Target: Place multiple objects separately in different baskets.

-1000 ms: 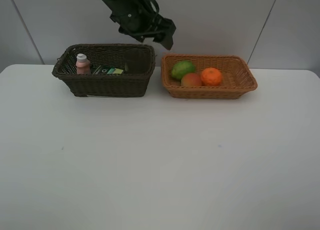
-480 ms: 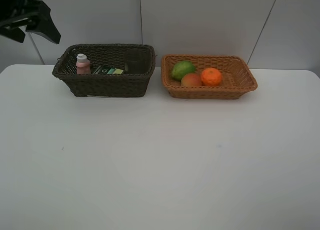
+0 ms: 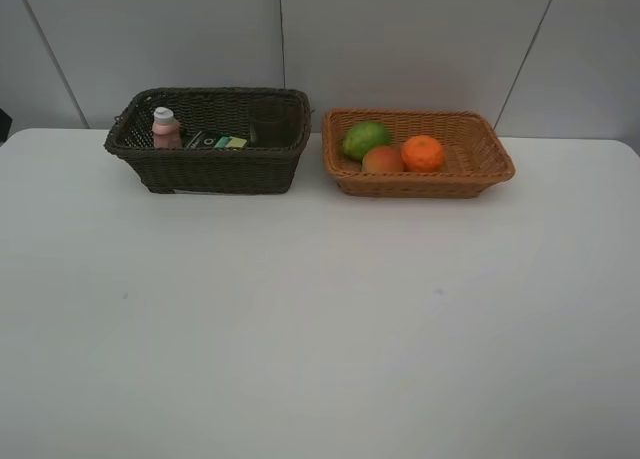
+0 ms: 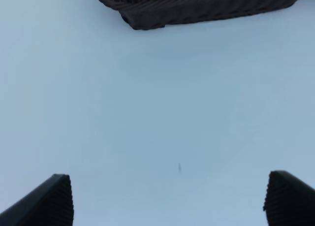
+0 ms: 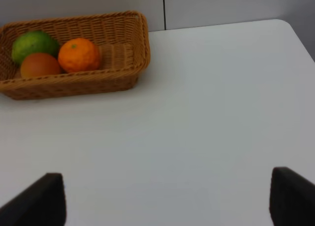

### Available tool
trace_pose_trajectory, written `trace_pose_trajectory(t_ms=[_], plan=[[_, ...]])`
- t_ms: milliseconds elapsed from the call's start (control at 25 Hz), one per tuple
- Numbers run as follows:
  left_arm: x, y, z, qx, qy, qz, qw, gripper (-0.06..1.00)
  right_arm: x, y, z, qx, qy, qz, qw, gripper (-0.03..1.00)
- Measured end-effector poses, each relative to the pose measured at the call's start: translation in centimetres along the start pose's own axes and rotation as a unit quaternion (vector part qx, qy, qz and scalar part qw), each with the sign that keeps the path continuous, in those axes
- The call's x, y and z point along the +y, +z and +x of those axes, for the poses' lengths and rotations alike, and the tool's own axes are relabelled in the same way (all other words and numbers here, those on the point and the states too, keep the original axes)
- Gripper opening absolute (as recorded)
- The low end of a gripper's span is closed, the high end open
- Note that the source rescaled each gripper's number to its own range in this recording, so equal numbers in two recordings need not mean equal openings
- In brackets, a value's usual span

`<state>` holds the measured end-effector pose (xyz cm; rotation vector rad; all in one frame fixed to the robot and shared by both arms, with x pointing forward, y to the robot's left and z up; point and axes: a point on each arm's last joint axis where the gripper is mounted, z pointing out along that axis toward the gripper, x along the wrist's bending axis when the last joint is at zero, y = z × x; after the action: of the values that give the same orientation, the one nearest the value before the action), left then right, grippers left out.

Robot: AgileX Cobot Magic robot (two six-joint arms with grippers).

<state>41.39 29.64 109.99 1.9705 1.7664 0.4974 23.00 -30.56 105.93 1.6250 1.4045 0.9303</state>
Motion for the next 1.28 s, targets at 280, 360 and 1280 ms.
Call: trace_pose_trajectory(t_ms=[280,360,1280], plan=[[-5.3,-3.8,-0.6,0.02,0.019,-0.009,1.0,1.0,0.0,0.0,0.0,0.0,0.0,0.0,1.0,0.67],[-7.1,-5.1,-0.8,0.028,0.024,-0.014,0.999,1.0,0.0,0.0,0.0,0.0,0.0,0.0,1.0,0.67],[-18.3,-5.8,-1.9,0.046,-0.008,-0.221,0.974,1.0,0.0,0.0,0.0,0.0,0.0,0.0,1.0,0.67]])
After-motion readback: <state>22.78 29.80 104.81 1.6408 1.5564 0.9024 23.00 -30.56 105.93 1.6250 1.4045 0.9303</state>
